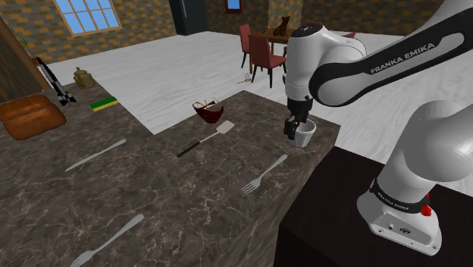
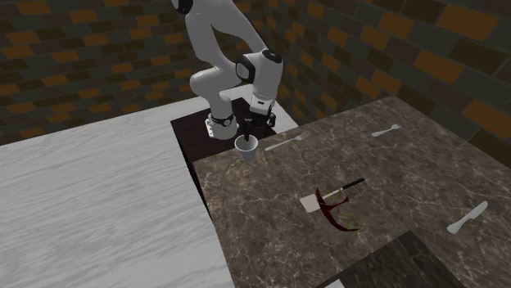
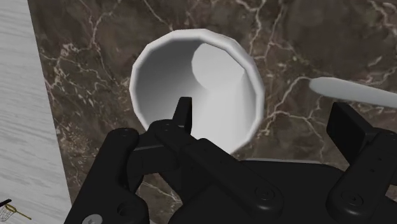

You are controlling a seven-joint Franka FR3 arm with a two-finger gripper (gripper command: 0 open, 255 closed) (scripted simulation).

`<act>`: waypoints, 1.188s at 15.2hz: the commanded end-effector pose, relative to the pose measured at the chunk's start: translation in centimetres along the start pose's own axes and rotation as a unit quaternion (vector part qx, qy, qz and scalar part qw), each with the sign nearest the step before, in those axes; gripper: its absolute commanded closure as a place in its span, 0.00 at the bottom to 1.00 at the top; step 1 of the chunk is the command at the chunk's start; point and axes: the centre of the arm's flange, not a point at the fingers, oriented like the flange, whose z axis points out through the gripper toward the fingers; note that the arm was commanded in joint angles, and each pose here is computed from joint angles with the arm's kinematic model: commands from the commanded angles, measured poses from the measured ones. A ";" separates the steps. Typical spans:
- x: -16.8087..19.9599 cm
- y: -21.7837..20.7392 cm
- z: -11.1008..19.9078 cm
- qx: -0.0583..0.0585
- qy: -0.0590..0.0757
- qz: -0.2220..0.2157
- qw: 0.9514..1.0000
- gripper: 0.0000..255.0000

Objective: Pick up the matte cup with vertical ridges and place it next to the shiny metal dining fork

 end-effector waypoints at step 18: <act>0.0 0.0 3.5 -0.001 0.001 -0.001 1.000 1.00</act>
